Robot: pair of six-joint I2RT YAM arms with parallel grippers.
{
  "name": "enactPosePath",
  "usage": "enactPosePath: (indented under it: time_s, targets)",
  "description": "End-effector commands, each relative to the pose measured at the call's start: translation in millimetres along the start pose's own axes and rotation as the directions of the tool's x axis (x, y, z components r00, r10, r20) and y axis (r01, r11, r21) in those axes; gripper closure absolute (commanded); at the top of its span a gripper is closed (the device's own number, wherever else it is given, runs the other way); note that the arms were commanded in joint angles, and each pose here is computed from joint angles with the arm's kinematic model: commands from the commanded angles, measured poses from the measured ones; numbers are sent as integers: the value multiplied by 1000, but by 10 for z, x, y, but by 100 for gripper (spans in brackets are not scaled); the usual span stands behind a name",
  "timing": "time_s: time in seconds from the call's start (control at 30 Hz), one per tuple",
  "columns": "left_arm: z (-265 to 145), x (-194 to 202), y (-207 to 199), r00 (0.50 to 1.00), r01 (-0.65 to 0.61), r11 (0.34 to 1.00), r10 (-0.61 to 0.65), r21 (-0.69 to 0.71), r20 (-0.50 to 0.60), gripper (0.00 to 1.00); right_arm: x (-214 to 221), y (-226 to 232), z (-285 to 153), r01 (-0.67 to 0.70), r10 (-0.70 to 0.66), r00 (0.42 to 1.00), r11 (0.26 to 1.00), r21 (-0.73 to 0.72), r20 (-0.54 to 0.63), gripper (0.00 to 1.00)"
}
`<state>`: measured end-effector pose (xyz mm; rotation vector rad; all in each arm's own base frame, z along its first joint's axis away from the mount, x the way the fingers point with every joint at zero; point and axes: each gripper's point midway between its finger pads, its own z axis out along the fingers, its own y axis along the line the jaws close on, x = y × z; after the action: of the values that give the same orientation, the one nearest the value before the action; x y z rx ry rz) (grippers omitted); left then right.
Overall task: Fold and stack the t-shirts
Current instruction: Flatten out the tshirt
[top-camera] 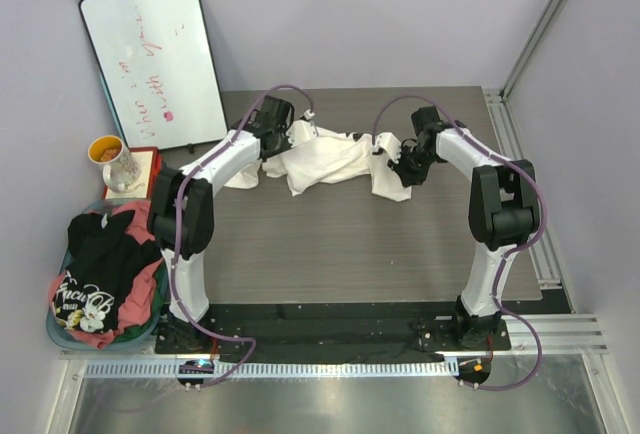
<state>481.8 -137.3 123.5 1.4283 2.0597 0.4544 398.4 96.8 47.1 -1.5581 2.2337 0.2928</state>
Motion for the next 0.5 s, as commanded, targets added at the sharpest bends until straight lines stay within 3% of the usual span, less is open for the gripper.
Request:
enactPosePath:
  time_s: [0.0, 0.2, 0.47]
  targets:
    - [90, 107, 164, 999, -1, 997, -2, -77, -35, 100, -53, -279, -355, 66, -65, 998, 986, 153, -10, 99]
    - [271, 241, 80, 997, -10, 997, 5, -71, -72, 100, 111, -429, -450, 93, -79, 994, 969, 230, -72, 99]
    - [404, 247, 219, 996, 18, 982, -34, -186, -80, 97, 106, -979, -671, 135, -104, 991, 829, 542, -88, 99]
